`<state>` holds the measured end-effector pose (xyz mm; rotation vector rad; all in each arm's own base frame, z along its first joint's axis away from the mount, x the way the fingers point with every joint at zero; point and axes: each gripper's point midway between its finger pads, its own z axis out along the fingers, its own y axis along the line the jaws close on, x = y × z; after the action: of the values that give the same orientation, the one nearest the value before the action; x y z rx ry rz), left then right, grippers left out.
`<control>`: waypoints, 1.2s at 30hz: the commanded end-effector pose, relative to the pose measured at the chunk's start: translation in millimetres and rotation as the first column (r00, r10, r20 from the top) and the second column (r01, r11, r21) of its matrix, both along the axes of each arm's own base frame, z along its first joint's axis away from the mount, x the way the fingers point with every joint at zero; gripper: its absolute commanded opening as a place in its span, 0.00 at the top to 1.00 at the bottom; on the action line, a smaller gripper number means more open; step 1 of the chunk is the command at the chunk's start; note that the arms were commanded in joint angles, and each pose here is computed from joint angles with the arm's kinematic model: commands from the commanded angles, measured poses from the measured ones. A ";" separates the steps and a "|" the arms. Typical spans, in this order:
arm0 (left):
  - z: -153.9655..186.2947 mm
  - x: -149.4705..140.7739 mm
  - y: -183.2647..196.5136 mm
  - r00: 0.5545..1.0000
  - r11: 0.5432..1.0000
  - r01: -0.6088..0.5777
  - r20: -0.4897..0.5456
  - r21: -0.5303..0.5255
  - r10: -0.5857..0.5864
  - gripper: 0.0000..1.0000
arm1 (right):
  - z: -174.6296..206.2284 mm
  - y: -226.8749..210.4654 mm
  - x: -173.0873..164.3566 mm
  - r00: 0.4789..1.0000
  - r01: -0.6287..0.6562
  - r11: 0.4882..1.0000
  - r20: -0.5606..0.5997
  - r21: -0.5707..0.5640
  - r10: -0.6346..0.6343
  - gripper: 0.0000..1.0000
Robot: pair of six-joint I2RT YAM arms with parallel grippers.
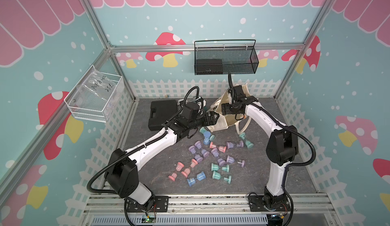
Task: Put the hourglass into the canvas bag
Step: Place the hourglass in the canvas bag.
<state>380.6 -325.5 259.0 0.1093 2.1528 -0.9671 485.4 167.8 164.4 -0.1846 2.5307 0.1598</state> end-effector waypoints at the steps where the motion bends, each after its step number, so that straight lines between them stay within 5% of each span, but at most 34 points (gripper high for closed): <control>1: 22.4 14.3 -17.7 0.999 0.998 0.021 0.042 -0.056 -0.018 0.06 | 15.8 0.2 -4.3 0.999 0.014 0.999 0.037 0.032 -0.015 0.12; 8: 7.5 58.6 -15.9 0.996 0.995 -0.093 -0.011 -0.023 0.093 0.20 | 28.9 -7.3 -16.3 0.997 0.010 0.999 0.074 0.039 -0.013 0.07; 17: -19.9 92.1 -1.0 0.981 0.985 -0.173 -0.086 -0.003 0.172 0.22 | 71.2 -7.1 -23.5 0.985 -0.022 0.997 0.175 0.078 0.008 0.05; 29: -3.2 94.7 -13.4 0.992 0.992 -0.122 -0.044 -0.034 0.120 0.21 | 140.3 3.4 -27.9 0.935 -0.118 0.983 0.349 0.137 0.064 0.05; 36: 11.4 87.7 -10.2 0.993 0.993 -0.115 -0.001 -0.026 0.115 0.21 | 115.2 -6.3 -19.6 0.949 -0.043 0.989 0.314 0.144 -0.005 0.08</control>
<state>473.5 -336.0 251.1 -0.0593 2.1551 -0.9308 461.1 166.5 271.7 -0.2010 2.2343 0.2992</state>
